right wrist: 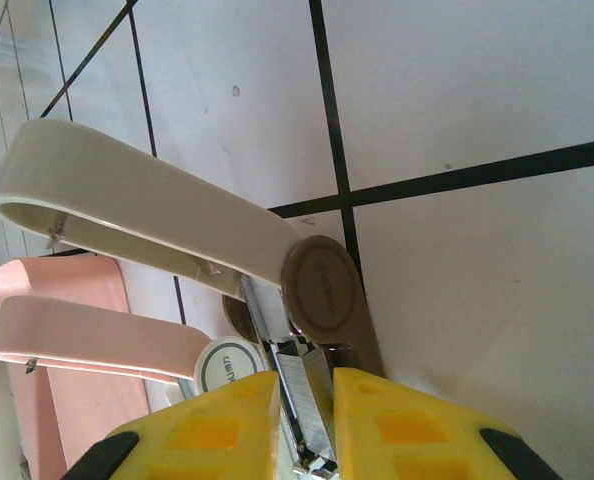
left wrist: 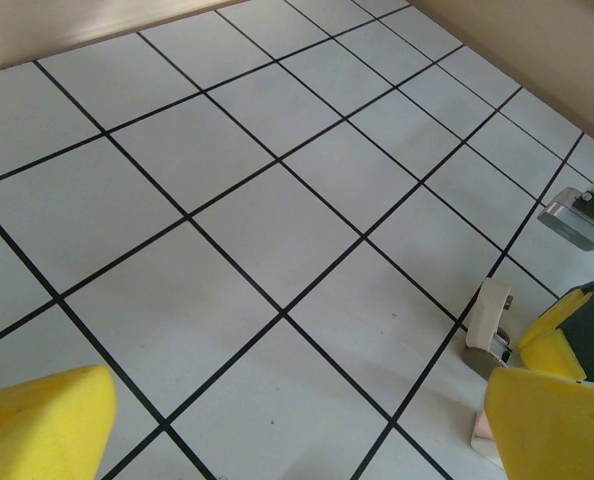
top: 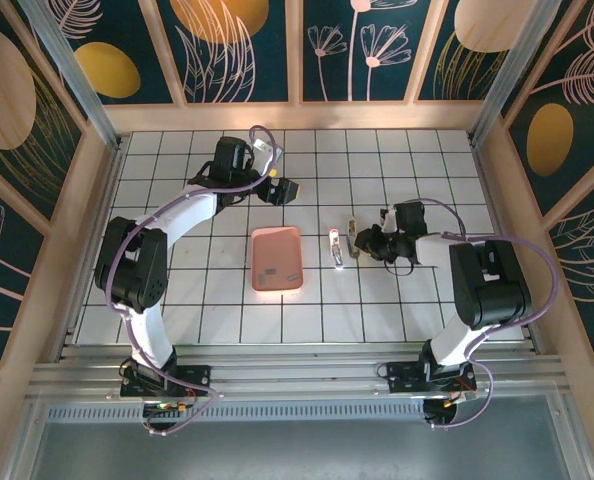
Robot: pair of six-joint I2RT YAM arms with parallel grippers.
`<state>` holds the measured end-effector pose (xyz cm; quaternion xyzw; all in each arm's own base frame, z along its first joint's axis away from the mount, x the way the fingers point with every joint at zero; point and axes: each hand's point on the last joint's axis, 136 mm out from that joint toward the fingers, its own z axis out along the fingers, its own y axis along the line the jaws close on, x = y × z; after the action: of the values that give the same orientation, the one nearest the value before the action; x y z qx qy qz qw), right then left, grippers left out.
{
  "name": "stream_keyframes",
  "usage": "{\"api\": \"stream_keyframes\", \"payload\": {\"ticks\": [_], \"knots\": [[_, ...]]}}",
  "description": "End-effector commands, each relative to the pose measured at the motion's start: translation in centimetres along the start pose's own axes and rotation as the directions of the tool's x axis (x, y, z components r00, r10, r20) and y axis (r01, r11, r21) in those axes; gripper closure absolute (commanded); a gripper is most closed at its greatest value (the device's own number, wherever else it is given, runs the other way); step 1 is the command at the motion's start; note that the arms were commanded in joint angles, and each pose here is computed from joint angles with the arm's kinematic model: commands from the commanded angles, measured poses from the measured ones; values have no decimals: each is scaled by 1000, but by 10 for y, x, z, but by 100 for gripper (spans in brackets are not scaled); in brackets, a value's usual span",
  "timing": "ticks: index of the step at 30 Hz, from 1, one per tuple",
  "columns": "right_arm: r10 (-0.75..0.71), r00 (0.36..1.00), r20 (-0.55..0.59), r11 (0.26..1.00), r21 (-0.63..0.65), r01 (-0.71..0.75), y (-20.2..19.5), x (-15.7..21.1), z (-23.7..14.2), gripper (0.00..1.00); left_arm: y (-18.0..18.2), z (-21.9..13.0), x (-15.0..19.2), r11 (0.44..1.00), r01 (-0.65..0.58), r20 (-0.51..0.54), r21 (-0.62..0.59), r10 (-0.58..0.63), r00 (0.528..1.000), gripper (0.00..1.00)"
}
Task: Load the staples into the stapler
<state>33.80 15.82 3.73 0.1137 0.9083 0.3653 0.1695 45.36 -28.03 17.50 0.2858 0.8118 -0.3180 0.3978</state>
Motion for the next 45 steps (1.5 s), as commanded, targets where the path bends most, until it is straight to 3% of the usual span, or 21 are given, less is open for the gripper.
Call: {"api": "stream_keyframes", "payload": {"ticks": [1,11,26,45], "knots": [[-12,1000,-16,1000,16,12,0,0,3,79,-3,3,-4,1000,-19,0,13,19,1000,6],[-16,1000,-23,999,49,17,-5,1,4,78,-3,4,-4,1000,-20,-2,14,20,1000,6],[-15,999,-30,1000,10,15,0,1,9,87,-3,5,-4,1000,-23,-4,13,23,1000,6],[-36,998,52,995,-88,40,29,-13,-15,92,-5,3,-7,999,-36,-1,16,36,999,6]]}}
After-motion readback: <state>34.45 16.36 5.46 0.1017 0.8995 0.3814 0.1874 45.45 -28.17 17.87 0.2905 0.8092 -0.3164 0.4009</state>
